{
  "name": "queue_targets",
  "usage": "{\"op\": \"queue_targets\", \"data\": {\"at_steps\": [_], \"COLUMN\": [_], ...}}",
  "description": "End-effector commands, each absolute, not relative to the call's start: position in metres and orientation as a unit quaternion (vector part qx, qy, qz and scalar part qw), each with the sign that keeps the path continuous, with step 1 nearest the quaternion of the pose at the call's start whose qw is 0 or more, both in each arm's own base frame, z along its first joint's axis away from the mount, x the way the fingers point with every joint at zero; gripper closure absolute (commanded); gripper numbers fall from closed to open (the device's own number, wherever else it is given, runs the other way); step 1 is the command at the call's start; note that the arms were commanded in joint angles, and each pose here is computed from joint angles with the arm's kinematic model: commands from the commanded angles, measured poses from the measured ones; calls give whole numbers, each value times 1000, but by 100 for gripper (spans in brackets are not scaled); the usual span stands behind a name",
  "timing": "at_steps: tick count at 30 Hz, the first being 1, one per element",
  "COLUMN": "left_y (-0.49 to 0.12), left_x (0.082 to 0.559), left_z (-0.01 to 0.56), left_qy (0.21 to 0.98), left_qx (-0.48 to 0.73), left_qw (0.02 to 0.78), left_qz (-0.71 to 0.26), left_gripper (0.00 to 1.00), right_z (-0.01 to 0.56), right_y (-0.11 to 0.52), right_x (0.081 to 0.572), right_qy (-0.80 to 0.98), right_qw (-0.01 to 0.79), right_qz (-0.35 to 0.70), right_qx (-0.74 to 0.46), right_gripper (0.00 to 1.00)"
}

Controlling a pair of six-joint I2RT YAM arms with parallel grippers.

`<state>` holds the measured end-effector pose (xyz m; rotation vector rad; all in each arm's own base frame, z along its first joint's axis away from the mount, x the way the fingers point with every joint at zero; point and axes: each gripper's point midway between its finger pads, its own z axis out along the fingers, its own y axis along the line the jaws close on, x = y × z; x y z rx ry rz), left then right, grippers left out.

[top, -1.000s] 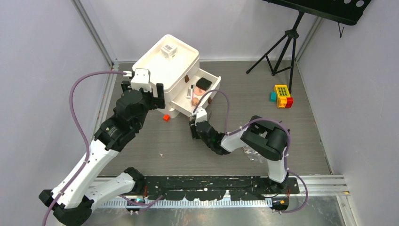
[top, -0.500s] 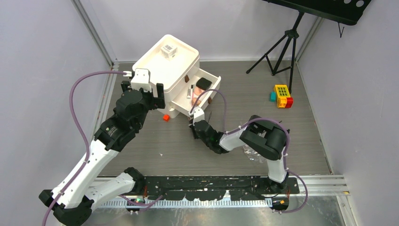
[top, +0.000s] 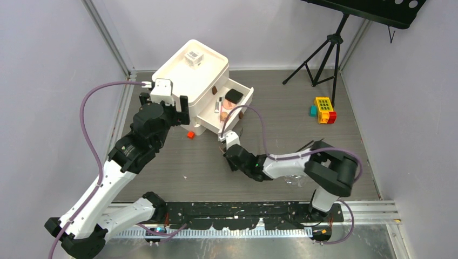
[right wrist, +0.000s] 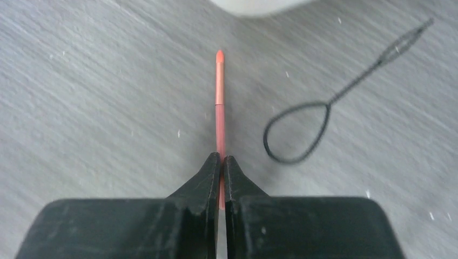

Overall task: Organize the makeup
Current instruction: Move the makeup brush to the center of the board.

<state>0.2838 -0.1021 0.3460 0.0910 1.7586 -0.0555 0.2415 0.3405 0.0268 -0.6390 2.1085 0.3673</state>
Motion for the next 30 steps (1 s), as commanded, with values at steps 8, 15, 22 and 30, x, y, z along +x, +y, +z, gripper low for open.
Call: {"op": "queue_targets", "data": {"at_steps": [8, 15, 22, 30], "left_y": [-106, -105, -106, -105], "left_x": [284, 283, 282, 282], "left_z": [362, 363, 364, 364], "left_qy": [752, 750, 749, 749], "left_qx": [36, 35, 35, 35], "left_qw": [657, 659, 660, 660], "left_qz": [-46, -50, -52, -51], "left_gripper": [10, 10, 10, 10], "right_z": [40, 44, 48, 43], "right_y": [230, 210, 214, 217], "right_x": [211, 208, 213, 218], "right_qy": [911, 917, 921, 931], "right_qw": [389, 387, 381, 357], "right_qz": [-1, -30, -18, -9], "right_qx": [-136, -92, -79, -73], "right_gripper": [92, 94, 79, 62]}}
